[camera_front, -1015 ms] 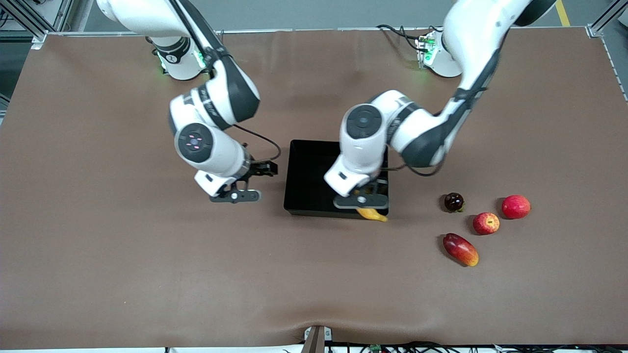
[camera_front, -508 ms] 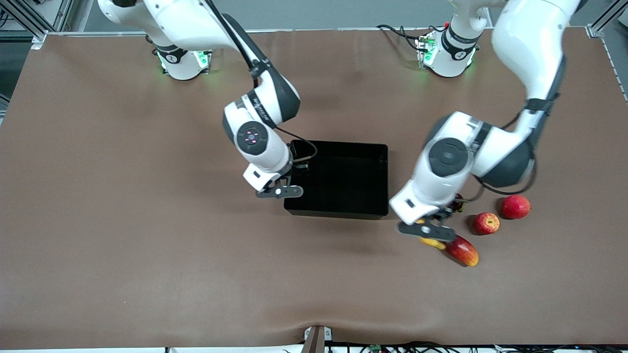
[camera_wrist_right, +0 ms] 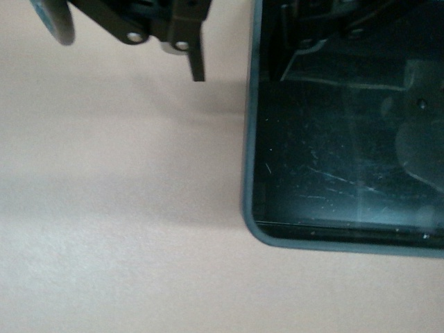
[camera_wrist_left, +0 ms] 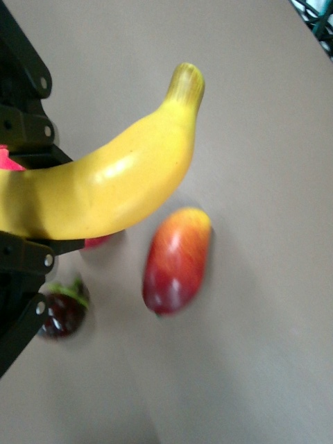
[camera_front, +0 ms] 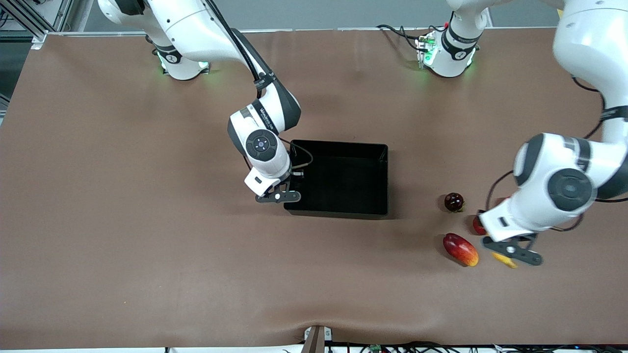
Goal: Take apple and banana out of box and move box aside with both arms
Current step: 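Carry the banana beside the fruits while the right gripper reaches the tray, then drag the black tray away with the right gripper while the left releases banana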
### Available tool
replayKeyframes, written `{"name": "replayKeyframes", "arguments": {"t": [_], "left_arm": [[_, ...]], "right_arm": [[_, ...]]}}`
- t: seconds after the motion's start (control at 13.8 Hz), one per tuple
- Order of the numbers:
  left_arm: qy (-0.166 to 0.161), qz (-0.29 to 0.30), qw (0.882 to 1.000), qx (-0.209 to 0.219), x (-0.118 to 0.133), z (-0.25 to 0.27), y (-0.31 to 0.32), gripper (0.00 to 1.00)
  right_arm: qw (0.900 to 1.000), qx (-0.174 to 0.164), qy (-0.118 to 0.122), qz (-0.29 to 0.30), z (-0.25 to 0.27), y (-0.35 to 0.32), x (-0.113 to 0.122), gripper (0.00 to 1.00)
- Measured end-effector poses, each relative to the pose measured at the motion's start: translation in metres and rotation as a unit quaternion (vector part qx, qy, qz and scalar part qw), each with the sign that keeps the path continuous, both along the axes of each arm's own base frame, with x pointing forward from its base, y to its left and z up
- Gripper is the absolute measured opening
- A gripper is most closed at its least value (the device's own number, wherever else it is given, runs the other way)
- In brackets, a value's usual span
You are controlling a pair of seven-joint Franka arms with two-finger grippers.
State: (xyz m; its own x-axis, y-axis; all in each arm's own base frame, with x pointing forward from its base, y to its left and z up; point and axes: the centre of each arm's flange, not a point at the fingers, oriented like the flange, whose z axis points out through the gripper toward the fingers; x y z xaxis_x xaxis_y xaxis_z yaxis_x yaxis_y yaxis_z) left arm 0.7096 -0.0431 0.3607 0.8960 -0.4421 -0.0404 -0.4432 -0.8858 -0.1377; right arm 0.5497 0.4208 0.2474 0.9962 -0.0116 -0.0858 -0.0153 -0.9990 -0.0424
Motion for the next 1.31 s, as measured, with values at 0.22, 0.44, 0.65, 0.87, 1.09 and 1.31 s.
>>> {"name": "replayKeyframes", "arguments": {"t": [0.22,0.44,0.65,0.87,1.09,1.31], "left_arm": [[-0.008,-0.042,0.999,-0.018,0.010,-0.034,0.052,0.37],[-0.040,-0.116,0.992,-0.020,0.023,-0.072,0.071,0.37],[-0.052,-0.181,0.982,-0.016,0.027,-0.109,0.088,0.37],[-0.038,-0.199,0.979,-0.022,0.023,-0.148,0.101,0.37],[-0.028,-0.195,0.980,-0.031,0.020,-0.171,0.104,0.37],[-0.026,-0.195,0.980,-0.032,0.019,-0.175,0.105,0.37]], "right_arm": [[1.000,0.000,0.000,-0.023,0.006,-0.001,0.002,0.05],[0.998,-0.010,0.028,-0.054,0.042,-0.044,0.024,0.06],[0.995,-0.016,0.064,-0.076,0.094,-0.142,0.057,0.06],[0.994,0.006,0.089,-0.069,0.125,-0.280,0.086,0.06],[0.994,0.034,0.092,-0.051,0.118,-0.406,0.095,0.06],[0.995,0.051,0.079,-0.027,0.107,-0.482,0.092,0.06]]}}
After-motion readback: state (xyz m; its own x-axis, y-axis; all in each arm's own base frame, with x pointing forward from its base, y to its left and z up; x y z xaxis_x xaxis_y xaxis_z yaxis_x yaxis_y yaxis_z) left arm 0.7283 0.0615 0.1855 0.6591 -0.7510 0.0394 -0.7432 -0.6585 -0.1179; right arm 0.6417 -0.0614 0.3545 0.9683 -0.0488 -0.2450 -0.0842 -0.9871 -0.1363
